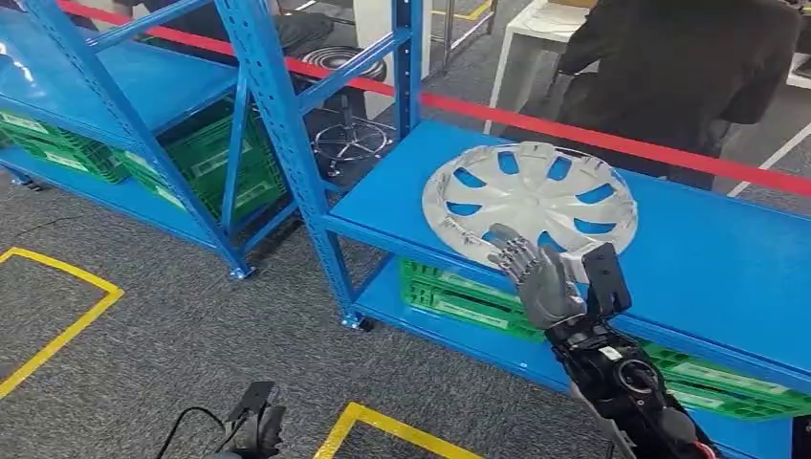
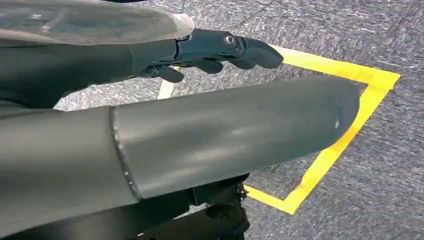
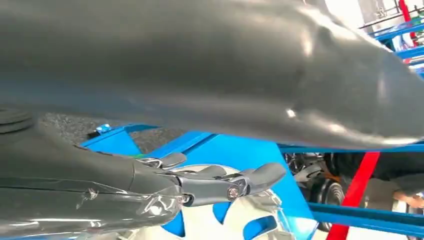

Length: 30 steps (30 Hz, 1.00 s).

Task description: Take the parts from the cabinet and place them on the table.

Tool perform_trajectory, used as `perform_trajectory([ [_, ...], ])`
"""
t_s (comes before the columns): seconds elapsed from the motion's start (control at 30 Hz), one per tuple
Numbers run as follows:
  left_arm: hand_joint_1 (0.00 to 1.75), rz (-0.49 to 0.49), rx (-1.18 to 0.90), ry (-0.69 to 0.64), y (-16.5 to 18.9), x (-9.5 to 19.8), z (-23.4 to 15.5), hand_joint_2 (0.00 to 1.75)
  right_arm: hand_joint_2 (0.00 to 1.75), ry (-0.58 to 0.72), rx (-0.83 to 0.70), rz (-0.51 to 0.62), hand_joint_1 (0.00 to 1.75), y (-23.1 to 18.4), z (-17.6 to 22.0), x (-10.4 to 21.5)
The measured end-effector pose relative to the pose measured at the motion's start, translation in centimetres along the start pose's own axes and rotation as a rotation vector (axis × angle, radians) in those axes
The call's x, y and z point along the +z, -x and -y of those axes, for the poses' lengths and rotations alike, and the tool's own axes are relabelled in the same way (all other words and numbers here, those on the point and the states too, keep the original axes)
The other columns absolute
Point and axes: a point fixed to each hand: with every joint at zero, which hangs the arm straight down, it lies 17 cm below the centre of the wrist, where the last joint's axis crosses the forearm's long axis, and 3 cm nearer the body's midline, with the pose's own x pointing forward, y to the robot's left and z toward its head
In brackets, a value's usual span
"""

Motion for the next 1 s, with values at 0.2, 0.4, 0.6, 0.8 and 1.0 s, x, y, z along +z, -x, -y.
perform_trajectory([
  [0.2, 0.0, -0.002, 0.008, -0.001, 0.0, 0.0, 0.0, 0.0, 0.0, 0.079, 0.247, -0.018, 0.0, 0.8, 1.8, -0.2],
  [0.4, 0.0, -0.003, 0.01, 0.001, 0.1, 0.0, 0.0, 0.0, 0.0, 0.09, 0.493, -0.061, 0.0, 1.6, 2.5, -0.4],
  [0.6, 0.0, -0.003, 0.01, 0.008, 0.1, 0.0, 0.2, 0.0, 0.0, 0.024, 0.653, -0.14, 0.0, 3.0, 2.3, -0.7],
  [0.8, 0.0, -0.001, 0.004, 0.019, -0.1, 0.1, 0.4, 0.0, 0.0, -0.053, 0.747, -0.195, 0.0, 4.0, 1.3, -1.1],
  [1.0, 0.0, 0.001, -0.006, 0.029, -0.2, 0.1, 0.6, 0.0, 0.0, -0.116, 0.778, -0.195, 0.0, 4.1, -0.1, -1.5],
])
